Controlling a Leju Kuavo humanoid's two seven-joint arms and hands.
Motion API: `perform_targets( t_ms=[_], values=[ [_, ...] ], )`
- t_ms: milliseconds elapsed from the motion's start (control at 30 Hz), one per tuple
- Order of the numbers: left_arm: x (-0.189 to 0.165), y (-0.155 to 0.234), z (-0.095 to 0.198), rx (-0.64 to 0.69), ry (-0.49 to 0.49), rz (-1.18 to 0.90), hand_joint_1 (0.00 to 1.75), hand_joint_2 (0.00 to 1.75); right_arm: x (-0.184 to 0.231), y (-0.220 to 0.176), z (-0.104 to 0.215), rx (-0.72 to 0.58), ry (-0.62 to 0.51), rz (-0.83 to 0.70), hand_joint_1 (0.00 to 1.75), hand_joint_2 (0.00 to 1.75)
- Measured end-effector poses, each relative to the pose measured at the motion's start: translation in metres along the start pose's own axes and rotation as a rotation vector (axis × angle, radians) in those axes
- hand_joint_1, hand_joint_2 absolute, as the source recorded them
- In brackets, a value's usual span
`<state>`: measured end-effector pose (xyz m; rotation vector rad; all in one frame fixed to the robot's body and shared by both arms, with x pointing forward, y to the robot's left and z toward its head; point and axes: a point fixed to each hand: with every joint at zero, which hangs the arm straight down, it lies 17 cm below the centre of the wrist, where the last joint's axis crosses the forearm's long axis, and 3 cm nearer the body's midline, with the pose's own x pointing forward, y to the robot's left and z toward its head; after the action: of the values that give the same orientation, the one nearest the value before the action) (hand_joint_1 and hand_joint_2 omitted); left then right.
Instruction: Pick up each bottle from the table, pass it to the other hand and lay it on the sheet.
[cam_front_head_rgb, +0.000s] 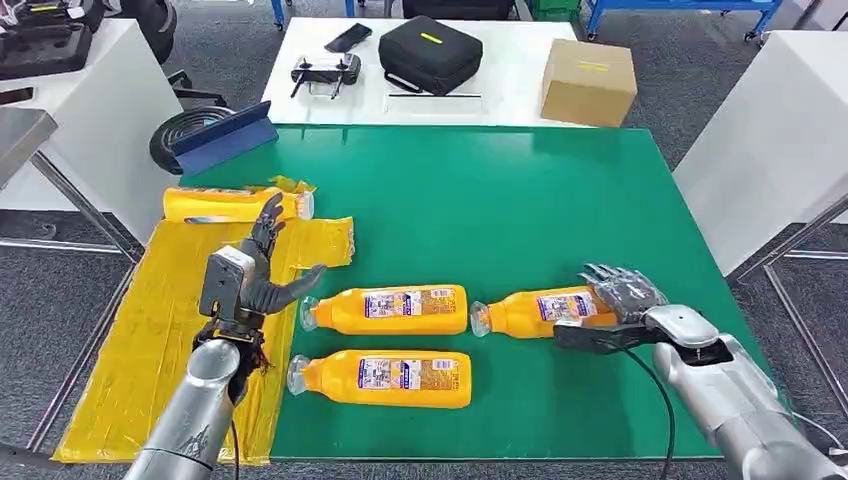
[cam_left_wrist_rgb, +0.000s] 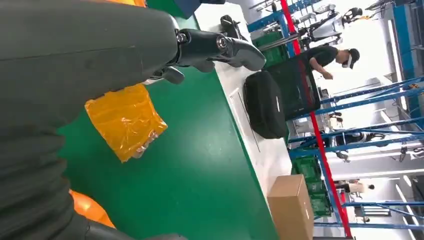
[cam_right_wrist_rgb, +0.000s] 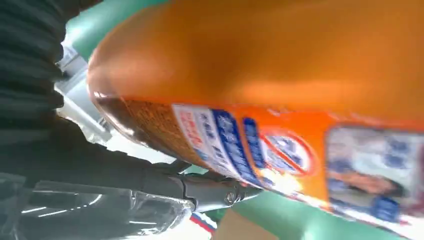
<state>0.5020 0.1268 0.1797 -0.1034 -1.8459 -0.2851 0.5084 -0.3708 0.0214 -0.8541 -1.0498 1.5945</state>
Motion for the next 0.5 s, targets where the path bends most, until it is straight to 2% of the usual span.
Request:
perform_targets(
  t_ms=[67,100,133,200,500],
  values=[
    [0.0,0.0,0.0,0.0,0.001,0.0,0.0,1.75,0.005,0.001,-0.001,-0.001,-0.009,0.02,0.0,1.75],
    [0.0,0.0,0.0,0.0,0.001,0.0,0.0,1.75,0.006,0.0,-0.002,-0.003,-0.011,0.024,0.16,1.75],
    [0.0,0.0,0.0,0.0,0.001,0.0,0.0,1.75,0.007,0.0,-0.002,-0.002,-0.013,0.028,1.38,1.75],
    [0.0,0.0,0.0,0.0,0.001,0.0,0.0,1.75,0.009,0.001,-0.003,0.001,-0.017,0.033,1.71,1.75],
    [0.0,0.0,0.0,0.0,0.001,0.0,0.0,1.75,0.017,0.005,-0.007,0.017,-0.03,0.049,1.75,1.75]
  ],
)
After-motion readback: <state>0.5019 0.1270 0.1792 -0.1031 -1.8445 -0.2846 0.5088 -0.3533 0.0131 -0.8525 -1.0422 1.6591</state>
